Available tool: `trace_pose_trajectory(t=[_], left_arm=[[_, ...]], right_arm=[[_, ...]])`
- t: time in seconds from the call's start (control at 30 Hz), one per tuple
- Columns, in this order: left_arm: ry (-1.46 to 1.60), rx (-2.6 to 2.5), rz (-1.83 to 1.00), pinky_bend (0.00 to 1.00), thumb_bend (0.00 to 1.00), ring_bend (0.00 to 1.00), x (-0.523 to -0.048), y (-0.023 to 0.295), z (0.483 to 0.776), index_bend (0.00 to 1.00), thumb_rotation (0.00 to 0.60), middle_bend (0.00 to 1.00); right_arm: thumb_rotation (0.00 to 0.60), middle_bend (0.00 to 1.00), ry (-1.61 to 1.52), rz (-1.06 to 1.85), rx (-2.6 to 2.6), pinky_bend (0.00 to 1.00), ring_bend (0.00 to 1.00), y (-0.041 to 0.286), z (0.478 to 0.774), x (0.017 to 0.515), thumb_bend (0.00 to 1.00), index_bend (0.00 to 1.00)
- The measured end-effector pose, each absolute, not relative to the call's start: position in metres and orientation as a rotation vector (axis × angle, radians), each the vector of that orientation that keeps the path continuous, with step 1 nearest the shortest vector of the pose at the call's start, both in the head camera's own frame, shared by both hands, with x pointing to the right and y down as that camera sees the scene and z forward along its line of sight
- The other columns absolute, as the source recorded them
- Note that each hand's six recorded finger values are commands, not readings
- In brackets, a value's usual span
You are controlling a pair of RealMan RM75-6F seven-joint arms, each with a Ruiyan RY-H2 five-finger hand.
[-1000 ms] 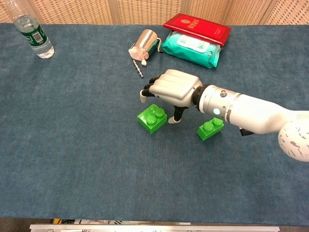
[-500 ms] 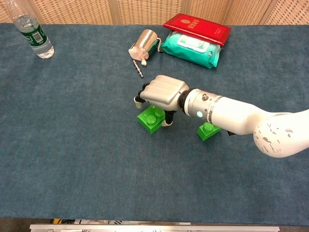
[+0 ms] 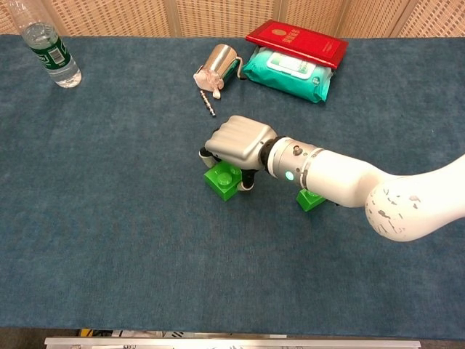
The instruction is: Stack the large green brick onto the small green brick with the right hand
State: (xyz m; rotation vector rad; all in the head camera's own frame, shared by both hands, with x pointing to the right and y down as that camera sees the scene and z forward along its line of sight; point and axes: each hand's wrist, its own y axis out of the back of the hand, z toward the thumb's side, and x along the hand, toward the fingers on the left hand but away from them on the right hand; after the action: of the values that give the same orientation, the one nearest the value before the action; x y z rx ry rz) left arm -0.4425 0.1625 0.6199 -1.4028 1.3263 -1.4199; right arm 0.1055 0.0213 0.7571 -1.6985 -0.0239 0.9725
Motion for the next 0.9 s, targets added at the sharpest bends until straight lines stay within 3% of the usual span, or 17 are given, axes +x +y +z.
trace_pose_trajectory(t=[0.5, 0.9], left_arm=[[1.31, -1.42, -1.427, 0.12, 0.28, 0.18, -0.441, 0.16, 0.626, 0.17, 0.6, 0.18], [1.287, -1.451, -1.42, 0.12, 0.28, 0.18, -0.435, 0.154, 0.633, 0.17, 0.6, 0.18]], right_arm=[[0.6, 0.47, -0.166, 1.002, -1.662, 0.32, 0.34, 0.004, 0.7, 0.156, 0.26, 0.57], [0.6, 0.48, -0.229, 1.107, -1.643, 0.33, 0.34, 0.023, 0.668, 0.236, 0.26, 0.58]])
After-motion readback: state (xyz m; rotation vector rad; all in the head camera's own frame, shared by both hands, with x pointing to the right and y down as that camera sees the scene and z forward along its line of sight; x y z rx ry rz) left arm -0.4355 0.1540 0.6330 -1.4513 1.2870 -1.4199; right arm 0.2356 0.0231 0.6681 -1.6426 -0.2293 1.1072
